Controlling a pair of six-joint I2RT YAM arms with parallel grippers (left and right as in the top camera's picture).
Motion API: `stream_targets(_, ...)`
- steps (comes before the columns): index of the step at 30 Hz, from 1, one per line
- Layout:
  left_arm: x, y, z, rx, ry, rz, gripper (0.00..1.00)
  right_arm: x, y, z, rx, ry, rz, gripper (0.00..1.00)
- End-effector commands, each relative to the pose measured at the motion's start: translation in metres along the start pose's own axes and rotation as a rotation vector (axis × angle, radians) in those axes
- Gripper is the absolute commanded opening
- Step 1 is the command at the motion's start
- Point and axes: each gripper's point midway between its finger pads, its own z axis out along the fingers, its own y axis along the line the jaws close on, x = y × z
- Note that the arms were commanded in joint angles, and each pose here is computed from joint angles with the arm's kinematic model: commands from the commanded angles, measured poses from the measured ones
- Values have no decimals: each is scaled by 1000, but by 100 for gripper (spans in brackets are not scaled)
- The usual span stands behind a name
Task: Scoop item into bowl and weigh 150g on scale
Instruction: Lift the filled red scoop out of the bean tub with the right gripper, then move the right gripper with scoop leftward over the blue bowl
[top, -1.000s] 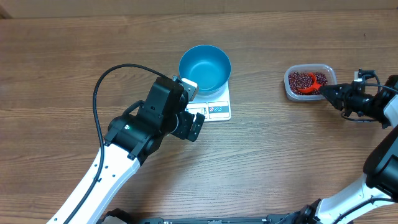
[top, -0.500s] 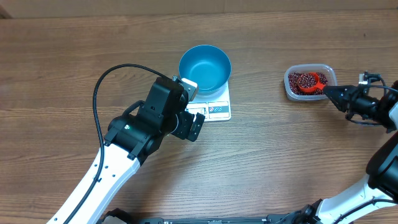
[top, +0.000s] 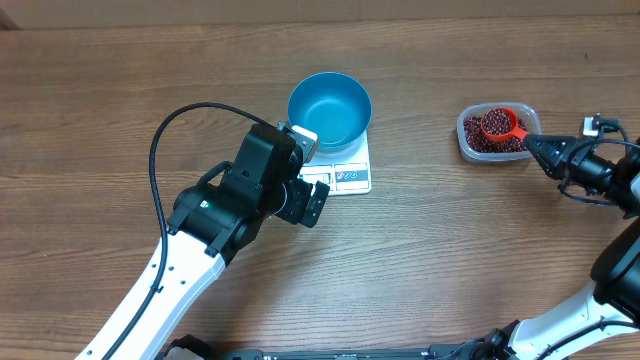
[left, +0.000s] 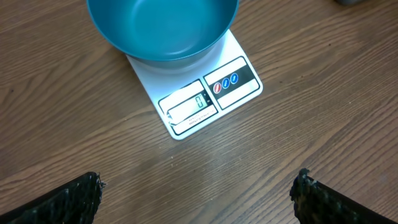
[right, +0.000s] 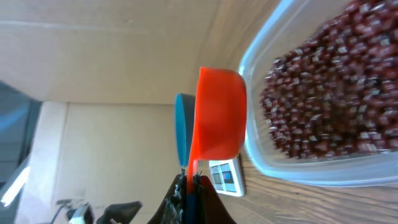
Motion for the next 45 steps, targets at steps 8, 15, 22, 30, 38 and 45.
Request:
stream_targets(8,3,0,3,5,11,12,100,-1,36,-1,-197,-5,-36,4)
stream_targets(15,3,0,3,5,11,12,99,13,49,24,-238,72,-43,4)
stream_targets(22,3,0,3,5,11,12,100,37,60,63,-254,195,-58,4)
stream_targets(30,3,0,3,5,11,12,100,56,75,105,-270,331,-70,4)
stream_targets(38,3,0,3,5,11,12,100,69,81,138,-229,412,-74,4)
stream_targets(45,3,0,3,5,11,12,99,86,90,173,-189,467,-102,4)
